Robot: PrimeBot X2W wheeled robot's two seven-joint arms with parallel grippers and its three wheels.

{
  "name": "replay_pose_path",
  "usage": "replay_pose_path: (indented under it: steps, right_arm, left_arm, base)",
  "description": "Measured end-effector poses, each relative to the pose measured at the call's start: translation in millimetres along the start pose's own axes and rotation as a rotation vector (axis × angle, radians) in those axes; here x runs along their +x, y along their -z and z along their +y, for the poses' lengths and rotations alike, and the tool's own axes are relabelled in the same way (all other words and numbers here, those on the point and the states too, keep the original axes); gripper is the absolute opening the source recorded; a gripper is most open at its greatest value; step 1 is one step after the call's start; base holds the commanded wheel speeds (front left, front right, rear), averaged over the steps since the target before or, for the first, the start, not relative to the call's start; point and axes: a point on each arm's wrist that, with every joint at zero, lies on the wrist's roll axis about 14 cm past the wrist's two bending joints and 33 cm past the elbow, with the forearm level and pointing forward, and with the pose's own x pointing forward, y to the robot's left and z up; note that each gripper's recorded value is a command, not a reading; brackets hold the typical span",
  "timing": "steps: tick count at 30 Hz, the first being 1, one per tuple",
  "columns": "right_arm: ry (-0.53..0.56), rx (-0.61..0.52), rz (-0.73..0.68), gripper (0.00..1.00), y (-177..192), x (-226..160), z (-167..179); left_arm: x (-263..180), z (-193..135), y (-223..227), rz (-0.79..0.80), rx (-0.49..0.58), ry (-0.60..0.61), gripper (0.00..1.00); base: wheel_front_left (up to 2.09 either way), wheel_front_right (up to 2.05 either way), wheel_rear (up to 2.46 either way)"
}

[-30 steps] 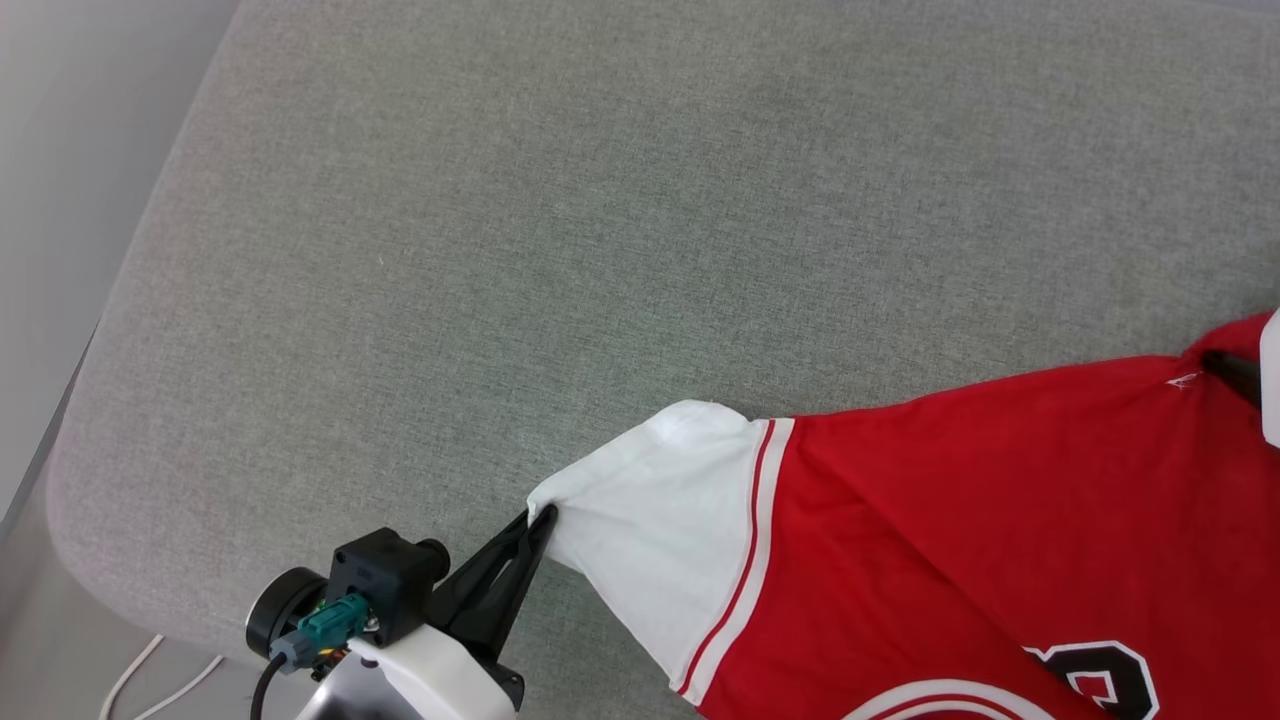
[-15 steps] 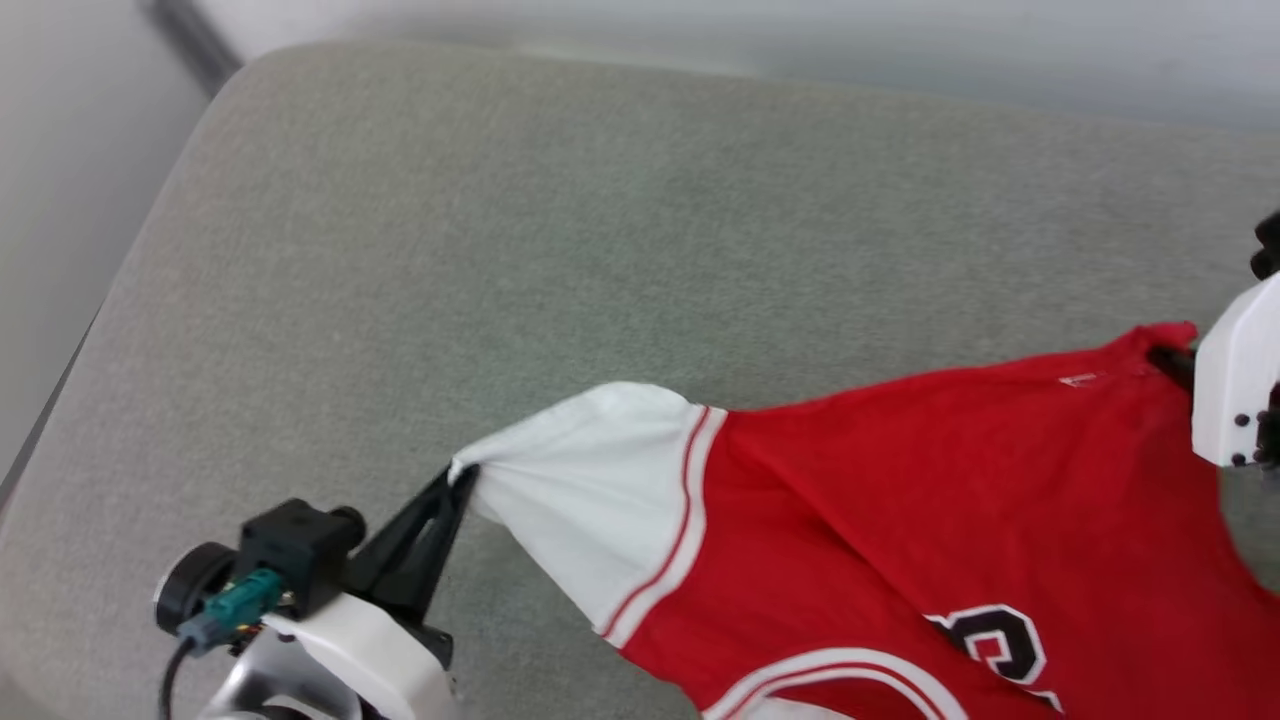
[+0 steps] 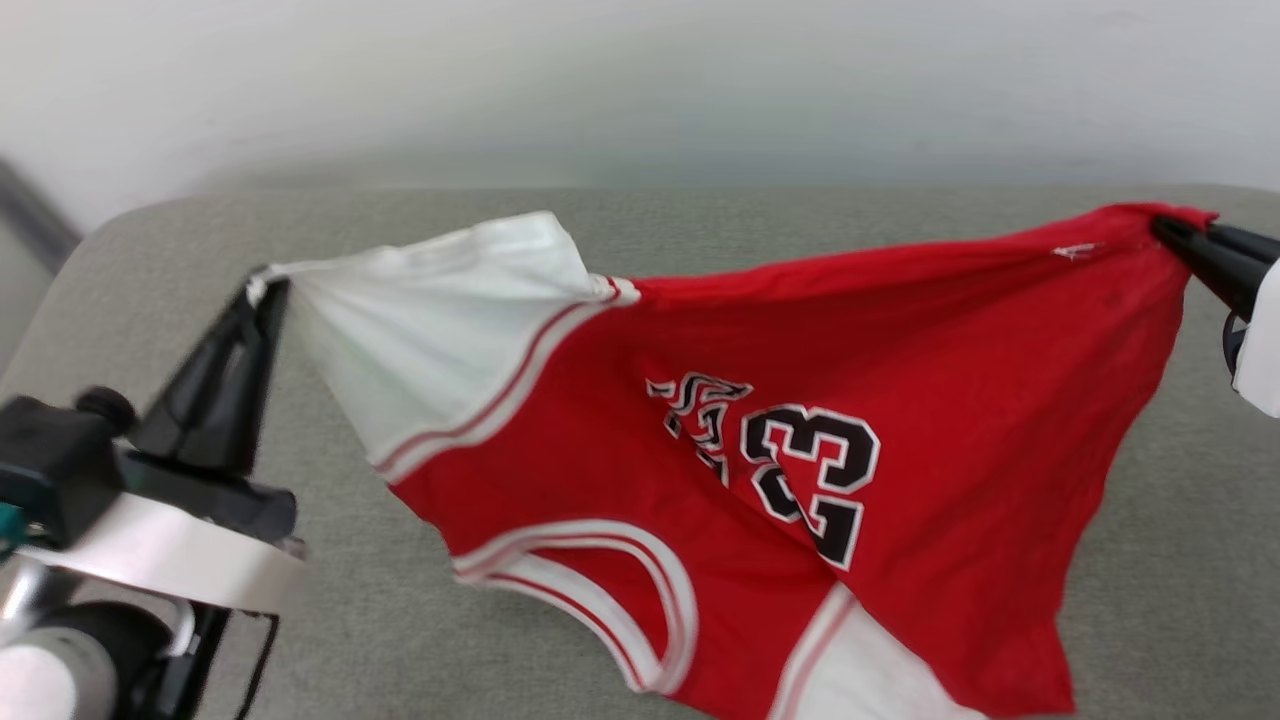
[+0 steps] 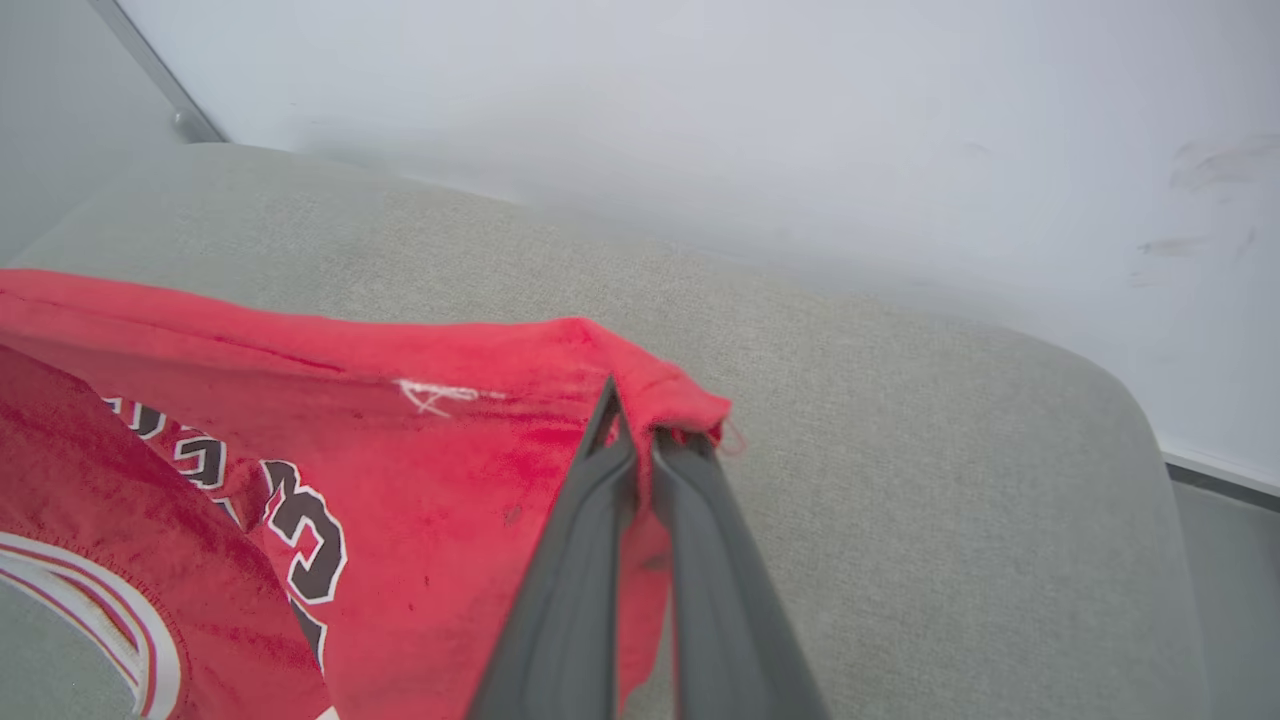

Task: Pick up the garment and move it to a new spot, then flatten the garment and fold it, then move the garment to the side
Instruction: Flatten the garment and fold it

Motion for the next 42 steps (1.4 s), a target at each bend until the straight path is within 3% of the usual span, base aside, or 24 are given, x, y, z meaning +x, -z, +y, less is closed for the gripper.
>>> replay_pose_path:
  steps: [9,11,23,31,42]
  right_arm:
    - [0.059,-0.032,-0.204,0.00,-43,-61,-2]
    - [0.111,-0.116,-0.279,0.00,-62,-81,-2]
    - [0.152,-0.124,-0.442,0.00,-100,-98,-5]
    - [0.197,-0.171,-0.523,0.00,-127,-76,-21]
    - [0.283,-0.226,-0.599,0.00,-166,12,-65]
  left_arm:
    - [26,-5,-88,-0.308,0.042,0.039,0.00]
    - [32,-11,-121,-0.426,0.067,0.063,0.00]
    - [57,-9,-180,-0.616,0.107,0.083,0.00]
    - [101,6,-197,-0.667,0.098,0.084,0.00]
    - [220,39,-162,-0.583,0.206,0.044,0.00]
  base:
    - [0.00,0.00,0.00]
    - [0.00,0.00,0.00]
    - [0.00,0.00,0.00]
    - [0.00,0.00,0.00]
    - [0.00,0.00,0.00]
